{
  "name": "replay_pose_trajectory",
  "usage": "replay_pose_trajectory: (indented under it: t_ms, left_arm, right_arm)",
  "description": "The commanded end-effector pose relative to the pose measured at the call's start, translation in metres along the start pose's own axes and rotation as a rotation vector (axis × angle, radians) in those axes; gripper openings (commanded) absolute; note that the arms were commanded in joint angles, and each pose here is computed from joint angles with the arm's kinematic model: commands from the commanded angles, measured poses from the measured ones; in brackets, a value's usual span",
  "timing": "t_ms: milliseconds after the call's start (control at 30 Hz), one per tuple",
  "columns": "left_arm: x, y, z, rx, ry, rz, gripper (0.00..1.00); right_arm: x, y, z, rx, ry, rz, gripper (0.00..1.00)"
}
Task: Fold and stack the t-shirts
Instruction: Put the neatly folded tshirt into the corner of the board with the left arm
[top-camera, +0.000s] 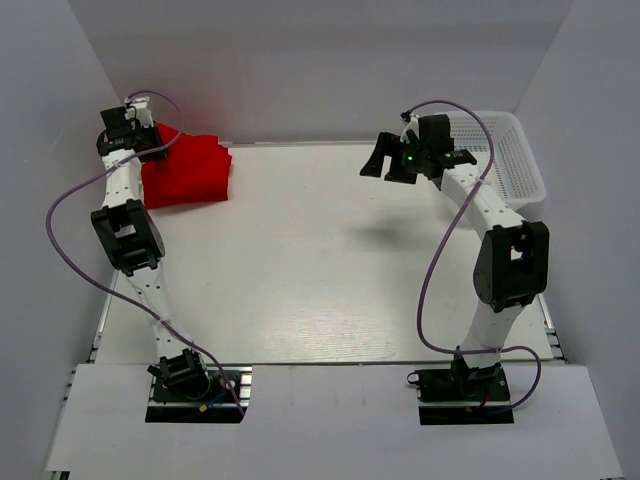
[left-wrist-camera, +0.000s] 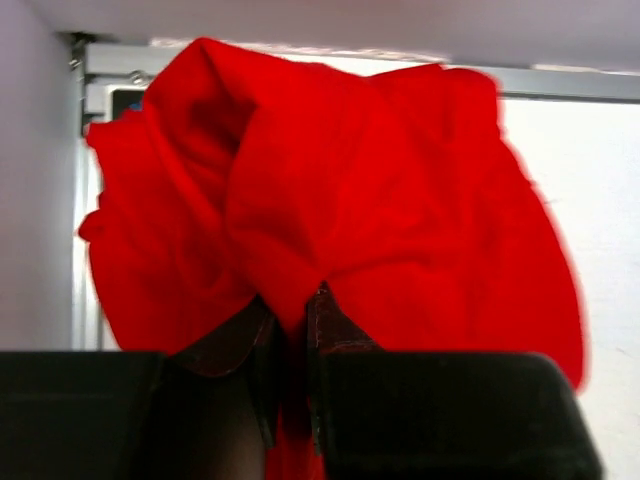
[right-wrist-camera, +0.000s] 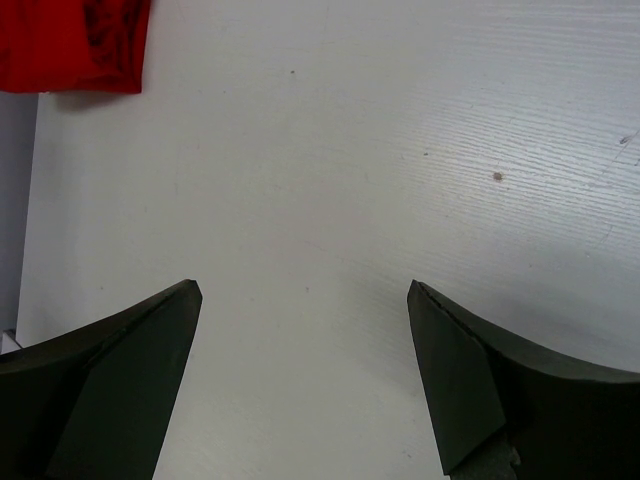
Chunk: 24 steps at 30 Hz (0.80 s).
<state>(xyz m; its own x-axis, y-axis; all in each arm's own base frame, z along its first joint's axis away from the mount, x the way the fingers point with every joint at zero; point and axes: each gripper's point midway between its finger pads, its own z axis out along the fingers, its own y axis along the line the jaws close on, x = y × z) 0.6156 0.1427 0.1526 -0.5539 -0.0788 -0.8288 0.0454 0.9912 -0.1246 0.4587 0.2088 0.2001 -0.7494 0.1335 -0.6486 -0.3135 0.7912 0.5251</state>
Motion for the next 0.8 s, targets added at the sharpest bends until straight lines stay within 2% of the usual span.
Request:
replay_pose_trajectory:
  t_ms: [0, 267, 467, 700, 767]
  left_arm:
    - [-0.033, 0.019, -0.009, -0.088, -0.087, 0.05, 0.0]
    - [-0.056, 0.041, -0.012, -0.179, -0.17, 0.091, 0.0]
    - [-0.085, 0.027, -0.014, -0.106, -0.268, 0.121, 0.0]
    - [-0.048, 0.04, 0.0, -0.158, -0.189, 0.078, 0.0]
    - [-0.026, 0.045, 0.01, -0.173, -0.135, 0.05, 0.04]
  right_arm:
    - [-0.011, 0.007, -0.002, -0.014, -0.013, -0.014, 0.9]
    - [-0.014, 0.008, 0.003, -0.018, -0.015, -0.007, 0.9]
    - [-0.014, 0.006, 0.009, -0.019, -0.011, -0.005, 0.9]
    - [-0.011, -0.002, 0.013, 0.006, 0.005, 0.006, 0.9]
    - [-0.008, -0.001, 0.014, 0.008, 0.018, 0.004, 0.9]
